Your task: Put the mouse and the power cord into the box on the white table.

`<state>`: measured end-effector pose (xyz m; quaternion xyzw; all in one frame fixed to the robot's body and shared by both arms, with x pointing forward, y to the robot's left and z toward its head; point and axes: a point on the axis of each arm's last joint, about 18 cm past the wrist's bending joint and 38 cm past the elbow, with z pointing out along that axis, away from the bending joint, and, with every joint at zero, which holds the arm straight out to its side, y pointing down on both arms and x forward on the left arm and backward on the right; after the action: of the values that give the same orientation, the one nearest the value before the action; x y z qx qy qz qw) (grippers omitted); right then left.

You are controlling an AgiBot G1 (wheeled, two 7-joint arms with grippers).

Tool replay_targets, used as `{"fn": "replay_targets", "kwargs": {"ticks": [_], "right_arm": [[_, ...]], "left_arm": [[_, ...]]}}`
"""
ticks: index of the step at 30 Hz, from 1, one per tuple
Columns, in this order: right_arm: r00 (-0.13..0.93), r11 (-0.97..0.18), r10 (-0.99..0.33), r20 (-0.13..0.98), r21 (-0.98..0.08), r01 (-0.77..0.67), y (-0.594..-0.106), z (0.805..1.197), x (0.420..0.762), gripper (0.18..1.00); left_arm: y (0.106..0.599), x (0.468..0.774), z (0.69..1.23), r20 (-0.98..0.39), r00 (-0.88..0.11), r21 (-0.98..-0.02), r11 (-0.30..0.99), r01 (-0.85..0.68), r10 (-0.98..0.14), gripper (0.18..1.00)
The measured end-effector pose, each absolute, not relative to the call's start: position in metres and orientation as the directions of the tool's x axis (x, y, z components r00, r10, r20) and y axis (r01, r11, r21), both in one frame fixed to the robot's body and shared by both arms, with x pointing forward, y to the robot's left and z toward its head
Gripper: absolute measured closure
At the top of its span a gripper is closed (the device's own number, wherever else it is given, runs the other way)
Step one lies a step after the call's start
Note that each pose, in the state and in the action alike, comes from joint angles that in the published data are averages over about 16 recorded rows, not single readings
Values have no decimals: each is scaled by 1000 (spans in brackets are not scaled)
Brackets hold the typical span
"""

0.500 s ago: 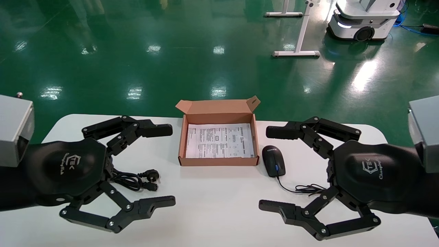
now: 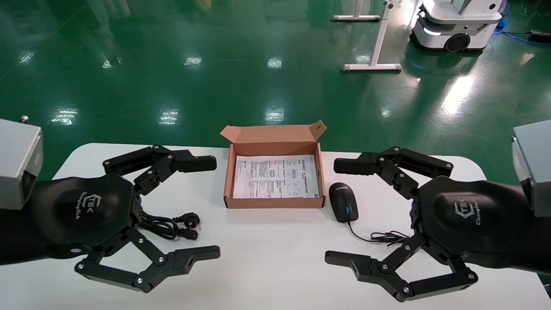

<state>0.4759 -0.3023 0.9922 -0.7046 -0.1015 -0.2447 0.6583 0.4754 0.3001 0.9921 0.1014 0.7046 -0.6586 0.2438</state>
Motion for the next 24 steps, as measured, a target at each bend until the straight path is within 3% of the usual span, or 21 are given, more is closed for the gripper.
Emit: {"fn": "replay_targets", "kwargs": {"ticks": [12, 18, 24], "right_arm": [[855, -124, -176, 489, -872, 473, -303, 991, 477, 178], [823, -189, -165, 544, -836, 515, -309, 987, 485, 178], [756, -332, -155, 636, -754, 567, -326, 977, 508, 178]], "left_arm": [[300, 475, 989, -491, -857, -869, 158, 469, -155, 184], [303, 482, 982, -533, -838, -822, 304, 481, -117, 184], [318, 506, 975, -595, -800, -712, 514, 479, -79, 184]]}}
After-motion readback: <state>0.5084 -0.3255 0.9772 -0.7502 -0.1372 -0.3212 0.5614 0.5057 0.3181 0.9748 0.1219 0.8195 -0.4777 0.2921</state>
